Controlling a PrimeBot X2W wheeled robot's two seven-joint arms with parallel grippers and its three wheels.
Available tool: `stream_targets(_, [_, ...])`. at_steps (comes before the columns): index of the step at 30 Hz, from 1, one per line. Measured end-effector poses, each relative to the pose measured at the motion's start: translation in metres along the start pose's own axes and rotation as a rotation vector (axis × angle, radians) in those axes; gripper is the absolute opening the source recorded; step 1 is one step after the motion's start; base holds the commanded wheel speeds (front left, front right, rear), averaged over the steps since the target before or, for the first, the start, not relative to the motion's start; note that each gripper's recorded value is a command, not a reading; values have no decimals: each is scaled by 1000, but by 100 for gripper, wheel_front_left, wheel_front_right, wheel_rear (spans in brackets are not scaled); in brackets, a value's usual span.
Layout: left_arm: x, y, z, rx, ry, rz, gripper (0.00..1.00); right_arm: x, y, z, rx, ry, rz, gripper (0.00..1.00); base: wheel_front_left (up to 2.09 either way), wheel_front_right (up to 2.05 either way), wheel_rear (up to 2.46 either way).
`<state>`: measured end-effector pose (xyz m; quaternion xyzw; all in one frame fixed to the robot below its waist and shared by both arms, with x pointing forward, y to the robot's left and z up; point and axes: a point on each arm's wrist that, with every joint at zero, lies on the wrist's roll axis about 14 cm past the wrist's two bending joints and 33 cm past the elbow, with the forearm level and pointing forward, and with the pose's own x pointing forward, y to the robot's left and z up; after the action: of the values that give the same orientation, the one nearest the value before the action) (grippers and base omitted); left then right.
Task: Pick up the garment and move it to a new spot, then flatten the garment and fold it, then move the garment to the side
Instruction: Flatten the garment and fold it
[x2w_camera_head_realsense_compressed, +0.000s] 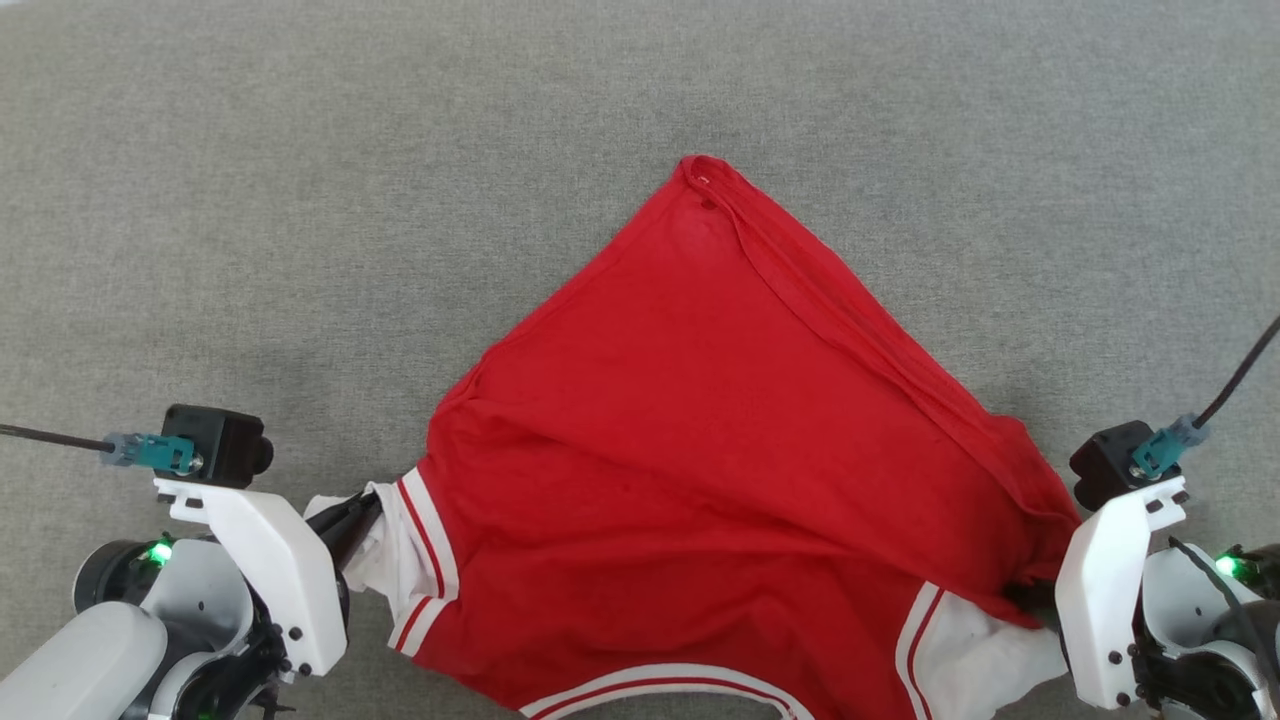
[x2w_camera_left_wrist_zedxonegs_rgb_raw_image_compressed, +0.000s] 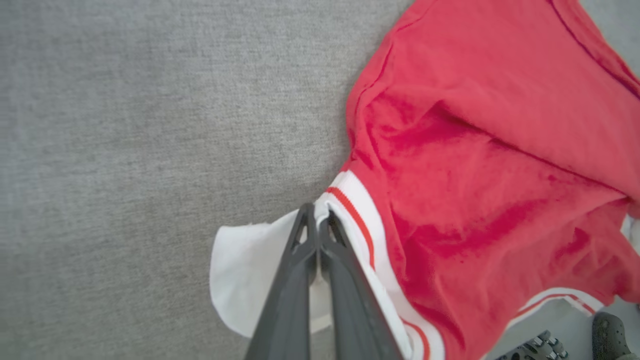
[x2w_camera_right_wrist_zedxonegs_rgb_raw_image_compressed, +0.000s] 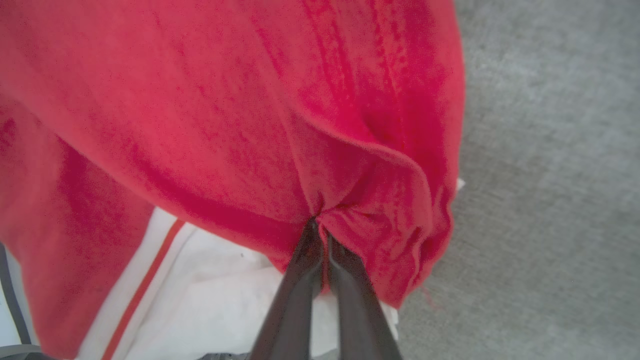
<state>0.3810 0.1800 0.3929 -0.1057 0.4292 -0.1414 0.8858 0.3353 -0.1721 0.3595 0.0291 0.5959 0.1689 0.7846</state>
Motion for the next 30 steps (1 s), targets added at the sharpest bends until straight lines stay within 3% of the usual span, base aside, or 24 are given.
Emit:
stream_targets(11, [-9, -7, -2, -4, -24, -19, 0, -47, 7, 55, -64, -224, -28, 100, 0, 0, 0])
stream_targets(20, [-15, -7, -5, -5, -37, -14, 0, -86, 52, 151, -291, -574, -11, 100, 0, 0, 0])
stream_targets(25, [-16, -6, -6, -8, -41, -16, 0, -73, 78, 194, -375, -653, 39, 100, 0, 0, 0])
stream_targets(30, [-16, -7, -6, -7, -43, -17, 0, -39, 87, 224, -442, -612, 45, 100, 0, 0, 0])
